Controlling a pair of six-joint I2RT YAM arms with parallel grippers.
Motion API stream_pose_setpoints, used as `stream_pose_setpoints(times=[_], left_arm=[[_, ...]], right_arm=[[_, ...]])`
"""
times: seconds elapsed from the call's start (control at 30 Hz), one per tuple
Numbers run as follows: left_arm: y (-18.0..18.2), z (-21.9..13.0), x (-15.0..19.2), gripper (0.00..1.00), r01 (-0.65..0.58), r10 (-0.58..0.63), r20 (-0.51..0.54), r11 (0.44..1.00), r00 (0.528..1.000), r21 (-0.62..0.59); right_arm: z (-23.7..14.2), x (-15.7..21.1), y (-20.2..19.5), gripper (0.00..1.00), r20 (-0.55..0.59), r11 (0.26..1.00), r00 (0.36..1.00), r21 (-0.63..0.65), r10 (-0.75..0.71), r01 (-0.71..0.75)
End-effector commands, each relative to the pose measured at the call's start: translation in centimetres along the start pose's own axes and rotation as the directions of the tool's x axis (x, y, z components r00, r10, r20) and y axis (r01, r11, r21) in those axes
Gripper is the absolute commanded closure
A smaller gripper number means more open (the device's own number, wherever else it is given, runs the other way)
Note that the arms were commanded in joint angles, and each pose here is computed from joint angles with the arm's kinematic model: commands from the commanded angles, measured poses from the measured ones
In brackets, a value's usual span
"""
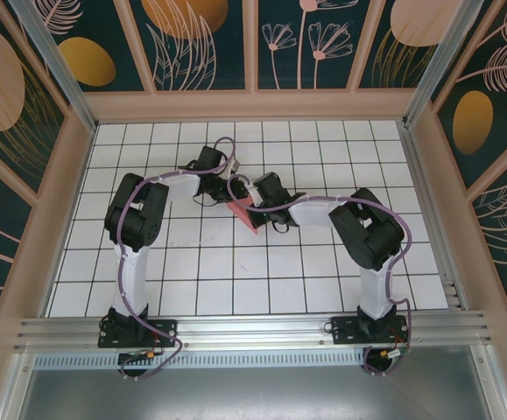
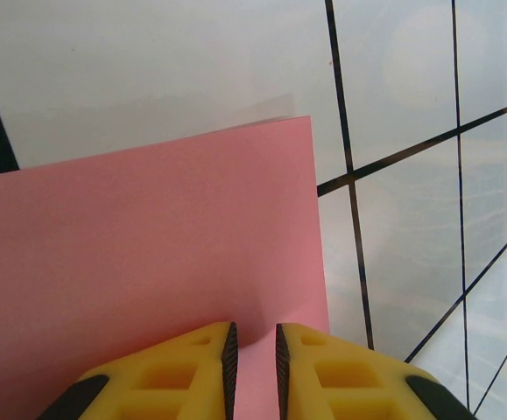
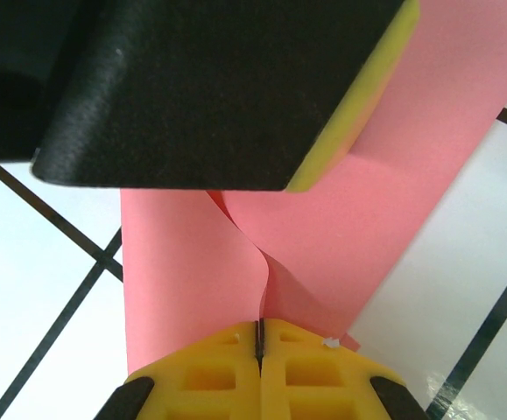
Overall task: Fold a paper plane with a square sheet of paper (fold left side to right side)
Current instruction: Third fold the triangle at the center of the table.
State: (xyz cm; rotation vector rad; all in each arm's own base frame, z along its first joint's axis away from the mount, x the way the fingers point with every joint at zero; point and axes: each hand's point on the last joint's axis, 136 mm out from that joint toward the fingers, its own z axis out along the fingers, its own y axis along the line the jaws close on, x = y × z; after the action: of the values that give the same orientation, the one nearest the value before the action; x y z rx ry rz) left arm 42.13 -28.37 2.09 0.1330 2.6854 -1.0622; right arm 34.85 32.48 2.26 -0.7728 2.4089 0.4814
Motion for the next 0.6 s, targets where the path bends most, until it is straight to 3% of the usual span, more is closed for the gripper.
stream_pose_setpoints(times=[0.0,0.57], left_arm=[[1.7,1.4,2.1,0.77,0.022,-0.026,-0.069,0.999,0.997,-0.05],[1.8,1.4,2.1,0.77,0.022,-0.025,-0.07,0.999,0.997,-0.05]], right_arm=[[0.3,0.3,-0.8,1.0,-0.023,1.0,1.0,0.022,0.009,-0.008],[0.3,-0.2,-0.7,1.0,-0.015,1.0,1.0,0.011,0.011,-0.011]])
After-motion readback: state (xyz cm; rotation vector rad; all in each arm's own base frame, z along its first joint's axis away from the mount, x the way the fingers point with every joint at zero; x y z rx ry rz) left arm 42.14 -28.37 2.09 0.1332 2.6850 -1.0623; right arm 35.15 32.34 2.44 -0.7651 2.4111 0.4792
